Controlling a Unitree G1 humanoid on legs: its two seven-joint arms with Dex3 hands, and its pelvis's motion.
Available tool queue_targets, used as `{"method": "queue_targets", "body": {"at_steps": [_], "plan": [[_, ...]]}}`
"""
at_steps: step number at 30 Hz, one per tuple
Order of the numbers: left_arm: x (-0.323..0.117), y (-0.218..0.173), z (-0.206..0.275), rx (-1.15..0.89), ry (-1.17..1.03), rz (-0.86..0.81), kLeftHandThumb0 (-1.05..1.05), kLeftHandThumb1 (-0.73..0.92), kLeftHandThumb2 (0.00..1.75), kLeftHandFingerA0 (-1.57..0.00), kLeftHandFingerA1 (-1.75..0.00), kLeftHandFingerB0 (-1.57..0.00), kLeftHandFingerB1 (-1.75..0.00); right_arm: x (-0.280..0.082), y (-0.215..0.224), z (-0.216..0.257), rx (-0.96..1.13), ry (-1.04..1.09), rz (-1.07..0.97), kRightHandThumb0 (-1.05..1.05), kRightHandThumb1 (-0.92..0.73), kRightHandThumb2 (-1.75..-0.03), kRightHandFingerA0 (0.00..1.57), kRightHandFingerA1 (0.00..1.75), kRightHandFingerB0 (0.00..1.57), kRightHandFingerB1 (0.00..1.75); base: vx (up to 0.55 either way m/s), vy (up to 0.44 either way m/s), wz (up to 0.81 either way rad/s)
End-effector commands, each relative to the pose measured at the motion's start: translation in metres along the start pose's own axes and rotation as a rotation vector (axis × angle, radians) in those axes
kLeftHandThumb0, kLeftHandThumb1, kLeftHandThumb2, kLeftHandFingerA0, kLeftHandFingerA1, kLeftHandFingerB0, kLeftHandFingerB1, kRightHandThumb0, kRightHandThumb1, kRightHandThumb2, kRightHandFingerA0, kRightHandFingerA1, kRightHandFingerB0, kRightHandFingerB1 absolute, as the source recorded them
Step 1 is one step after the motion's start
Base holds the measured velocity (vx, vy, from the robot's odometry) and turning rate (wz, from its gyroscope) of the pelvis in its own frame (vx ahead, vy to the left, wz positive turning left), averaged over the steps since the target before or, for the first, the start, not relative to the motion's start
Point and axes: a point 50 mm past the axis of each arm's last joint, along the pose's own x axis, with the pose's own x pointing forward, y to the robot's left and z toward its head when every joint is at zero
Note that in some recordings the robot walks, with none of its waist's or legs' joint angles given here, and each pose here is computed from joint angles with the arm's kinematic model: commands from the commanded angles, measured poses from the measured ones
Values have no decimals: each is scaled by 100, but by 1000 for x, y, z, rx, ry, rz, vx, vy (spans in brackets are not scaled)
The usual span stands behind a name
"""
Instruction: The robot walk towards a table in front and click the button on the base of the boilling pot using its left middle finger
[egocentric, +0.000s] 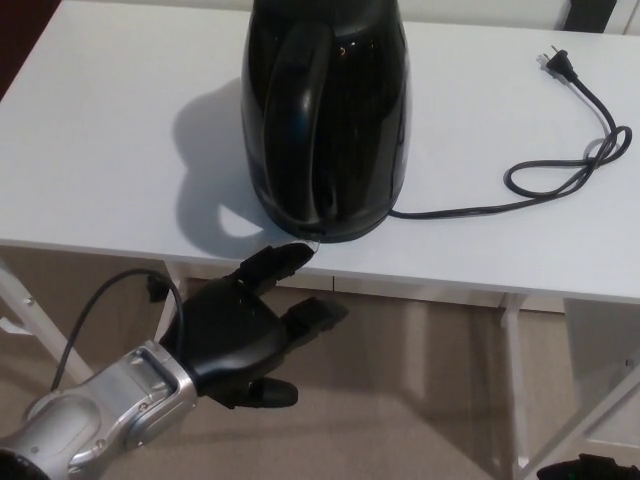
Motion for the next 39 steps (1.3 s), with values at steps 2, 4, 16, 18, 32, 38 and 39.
{"method": "queue_targets", "body": {"at_steps": [2,4,16,18,32,38,39], "plan": [[-11,-1,10,12,-59,21,-85,76,111,-26,-46,-5,-35,0,-6,0,-19,-1,-5,-34,-37,-73,89,70,60,59,0,0,0],[-17,2,17,13,-87,43,-83,92,68,-36,-31,-16,-26,0,-6,0,-18,-4,-4,-33,-36,-72,89,70,60,60,0,0,0],[-83,-23,72,-130,-227,-25,-85,73,105,-32,-46,-15,-41,-3,-4,-7,-13,13,15,-28,-51,-54,91,54,67,48,0,0,0],[-92,-42,72,-165,-189,-103,-84,71,104,-33,-47,-14,-41,-2,-2,-8,-14,32,10,-26,-49,-55,94,56,68,49,0,0,0],[-136,-141,5,-907,593,-344,-84,68,101,-38,-50,-13,-40,-1,-3,-7,-11,31,17,-26,-50,-54,92,55,67,49,0,0,0],[-150,-146,-3,-970,716,-301,-80,68,99,-35,-50,-12,-40,-1,-1,-7,-21,41,18,-27,-49,-55,94,55,68,48,0,0,0],[-151,-147,-6,-982,738,-293,-76,65,96,-34,-49,-12,-40,-1,-1,-8,-16,41,19,-27,-49,-54,93,55,68,49,0,0,0]]}}
